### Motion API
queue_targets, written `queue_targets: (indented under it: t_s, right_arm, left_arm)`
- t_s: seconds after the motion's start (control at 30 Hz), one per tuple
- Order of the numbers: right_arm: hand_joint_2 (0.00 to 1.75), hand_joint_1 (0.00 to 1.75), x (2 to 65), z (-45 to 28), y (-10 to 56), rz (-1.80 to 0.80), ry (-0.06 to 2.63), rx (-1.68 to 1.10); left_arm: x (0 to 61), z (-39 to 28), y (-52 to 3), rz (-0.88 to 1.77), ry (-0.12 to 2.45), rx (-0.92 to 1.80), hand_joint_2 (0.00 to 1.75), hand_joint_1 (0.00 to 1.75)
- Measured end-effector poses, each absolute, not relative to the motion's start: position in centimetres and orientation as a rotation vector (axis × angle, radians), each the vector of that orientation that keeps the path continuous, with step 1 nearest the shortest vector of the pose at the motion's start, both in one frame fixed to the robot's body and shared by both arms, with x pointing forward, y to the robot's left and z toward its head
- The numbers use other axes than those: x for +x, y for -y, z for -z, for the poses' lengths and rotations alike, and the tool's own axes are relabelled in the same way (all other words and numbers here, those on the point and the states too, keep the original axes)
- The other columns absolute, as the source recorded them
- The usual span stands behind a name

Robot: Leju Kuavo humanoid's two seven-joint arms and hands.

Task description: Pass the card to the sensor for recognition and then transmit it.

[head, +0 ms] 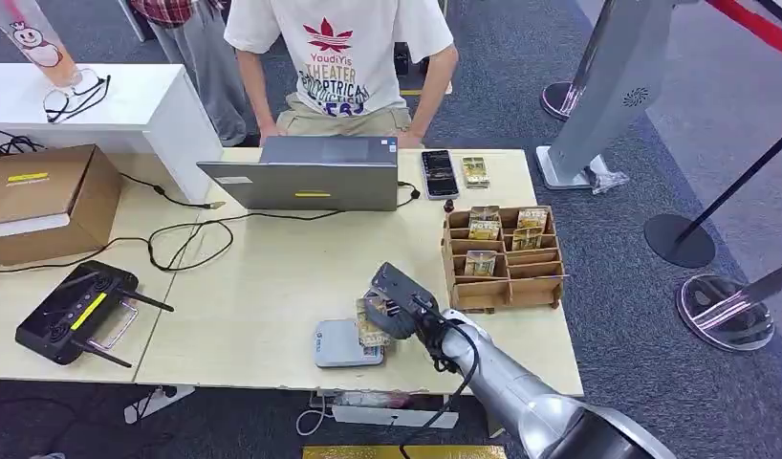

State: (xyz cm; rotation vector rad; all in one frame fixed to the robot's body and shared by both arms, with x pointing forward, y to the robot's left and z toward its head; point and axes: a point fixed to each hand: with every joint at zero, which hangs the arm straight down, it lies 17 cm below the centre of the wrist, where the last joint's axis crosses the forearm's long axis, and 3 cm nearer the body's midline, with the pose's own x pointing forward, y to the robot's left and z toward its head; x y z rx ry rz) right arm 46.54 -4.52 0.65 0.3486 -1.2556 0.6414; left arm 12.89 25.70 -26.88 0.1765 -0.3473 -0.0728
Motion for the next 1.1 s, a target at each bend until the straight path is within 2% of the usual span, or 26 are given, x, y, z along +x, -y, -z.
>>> queue_targets:
  t_s: [1.1]
  right_arm:
    - [1.75, 1.75, 44.5, 1.4, 3.7, -0.833, 1.158, 0.338]
  left_arm:
    - [13.4, 26.7, -25.2, 0.064, 0.361, 0.189, 0.00, 0.00]
